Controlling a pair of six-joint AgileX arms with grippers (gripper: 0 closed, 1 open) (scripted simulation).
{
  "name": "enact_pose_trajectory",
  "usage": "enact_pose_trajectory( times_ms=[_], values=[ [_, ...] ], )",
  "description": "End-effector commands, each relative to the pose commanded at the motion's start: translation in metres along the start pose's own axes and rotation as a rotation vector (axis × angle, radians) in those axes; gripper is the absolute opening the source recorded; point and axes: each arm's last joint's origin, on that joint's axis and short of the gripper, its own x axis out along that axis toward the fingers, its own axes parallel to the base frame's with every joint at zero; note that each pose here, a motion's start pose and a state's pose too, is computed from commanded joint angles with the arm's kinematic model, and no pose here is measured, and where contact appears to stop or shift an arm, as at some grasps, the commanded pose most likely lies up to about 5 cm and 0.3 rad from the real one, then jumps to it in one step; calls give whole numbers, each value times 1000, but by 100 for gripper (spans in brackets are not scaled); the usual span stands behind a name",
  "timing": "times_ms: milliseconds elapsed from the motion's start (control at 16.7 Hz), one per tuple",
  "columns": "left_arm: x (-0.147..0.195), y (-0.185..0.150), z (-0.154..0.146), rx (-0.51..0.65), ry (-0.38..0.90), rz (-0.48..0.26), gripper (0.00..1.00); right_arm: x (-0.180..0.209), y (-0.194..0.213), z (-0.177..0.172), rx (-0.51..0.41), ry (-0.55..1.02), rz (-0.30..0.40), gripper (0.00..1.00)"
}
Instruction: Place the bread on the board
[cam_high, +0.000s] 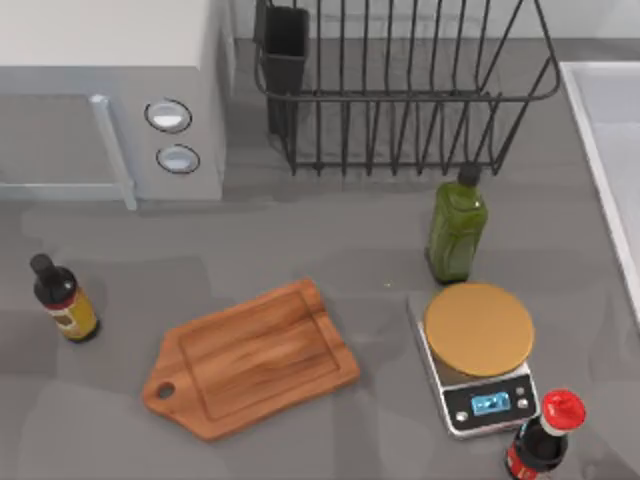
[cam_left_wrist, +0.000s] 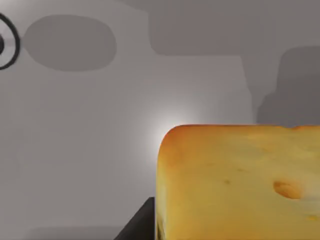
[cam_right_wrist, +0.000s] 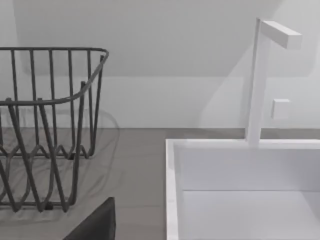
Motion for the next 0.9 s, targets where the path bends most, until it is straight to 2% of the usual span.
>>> enact_pose_trajectory(
  times_ms=[240,480,720,900],
  values=[
    [-16,-8,-1,-39,-48,20,0,0,0,0,0,0,0,100],
    [-47,-42,0,-165,-153,34,0,0,0,0,0,0,0,100],
    [-62,-96,0,-384,-197,-20,0,0,0,0,0,0,0,100],
    [-61,-141,-1,-631,-177,-79,0,0,0,0,0,0,0,100]
  ],
)
